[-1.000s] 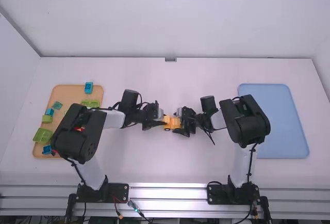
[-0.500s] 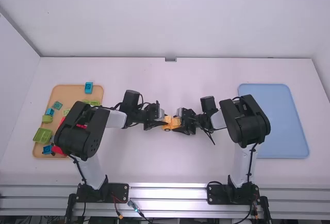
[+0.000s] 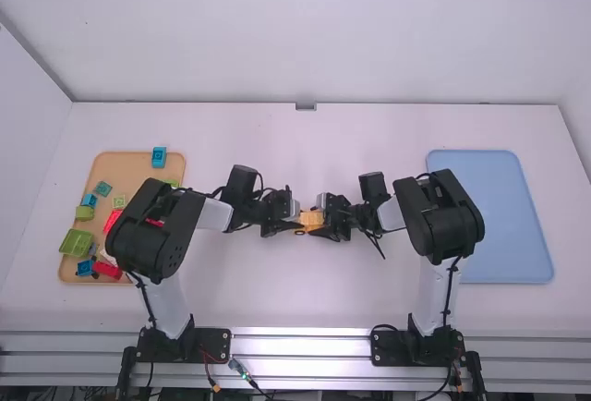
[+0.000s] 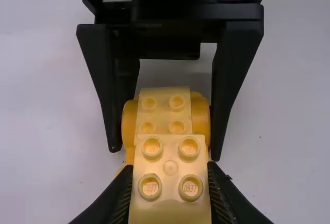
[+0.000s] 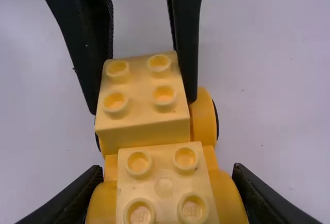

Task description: Assemble lego blocks to make yellow taxi

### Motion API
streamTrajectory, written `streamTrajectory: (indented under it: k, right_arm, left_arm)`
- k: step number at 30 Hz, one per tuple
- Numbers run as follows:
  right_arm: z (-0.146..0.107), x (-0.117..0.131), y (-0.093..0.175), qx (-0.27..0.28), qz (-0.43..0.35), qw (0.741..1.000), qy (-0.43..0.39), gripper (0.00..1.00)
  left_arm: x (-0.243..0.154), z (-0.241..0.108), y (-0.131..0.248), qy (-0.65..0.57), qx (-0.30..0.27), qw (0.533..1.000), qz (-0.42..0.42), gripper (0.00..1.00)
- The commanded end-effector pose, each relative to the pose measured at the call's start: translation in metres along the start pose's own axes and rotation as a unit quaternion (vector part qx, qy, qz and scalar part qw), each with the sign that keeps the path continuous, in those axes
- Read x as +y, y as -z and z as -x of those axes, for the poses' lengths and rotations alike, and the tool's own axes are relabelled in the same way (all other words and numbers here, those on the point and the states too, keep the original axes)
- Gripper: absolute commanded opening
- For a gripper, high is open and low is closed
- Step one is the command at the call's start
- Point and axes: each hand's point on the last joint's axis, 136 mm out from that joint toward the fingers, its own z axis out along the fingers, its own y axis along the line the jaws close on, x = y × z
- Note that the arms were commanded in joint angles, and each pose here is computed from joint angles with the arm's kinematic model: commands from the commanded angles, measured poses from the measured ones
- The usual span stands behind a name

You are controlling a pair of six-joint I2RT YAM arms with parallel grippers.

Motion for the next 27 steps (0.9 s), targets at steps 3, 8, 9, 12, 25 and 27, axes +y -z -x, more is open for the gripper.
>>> streamTrajectory:
  k: [3,8,9,12,25,27]
  right_arm:
    - [-0.002,0.005,-0.005,0.003,0.011,1.000,-0.009,0.51]
    - [-0.002,0.007,-0.008,0.006,0.014,1.000,-0.006,0.51]
    - [-0.002,0.007,-0.008,0.006,0.013,1.000,-0.006,0.51]
    - [-0.002,0.006,-0.007,0.006,0.013,1.000,-0.009,0.51]
    - [-0.005,0.000,-0.001,0.004,0.002,1.000,-0.016,0.54]
    - [-0.005,0.000,-0.001,0.004,0.003,1.000,-0.016,0.54]
  left_arm:
    - [0.003,-0.012,-0.004,0.009,0.024,1.000,0.009,0.02]
    - [0.003,-0.014,-0.002,0.014,0.025,1.000,0.009,0.02]
    - [0.003,-0.014,-0.002,0.014,0.025,1.000,0.009,0.02]
    - [-0.001,-0.011,-0.004,0.013,0.020,1.000,0.001,0.04]
    - [-0.009,-0.010,-0.003,0.028,0.010,0.999,-0.017,0.09]
    - [-0.013,-0.006,-0.004,0.028,0.001,0.999,-0.026,0.12]
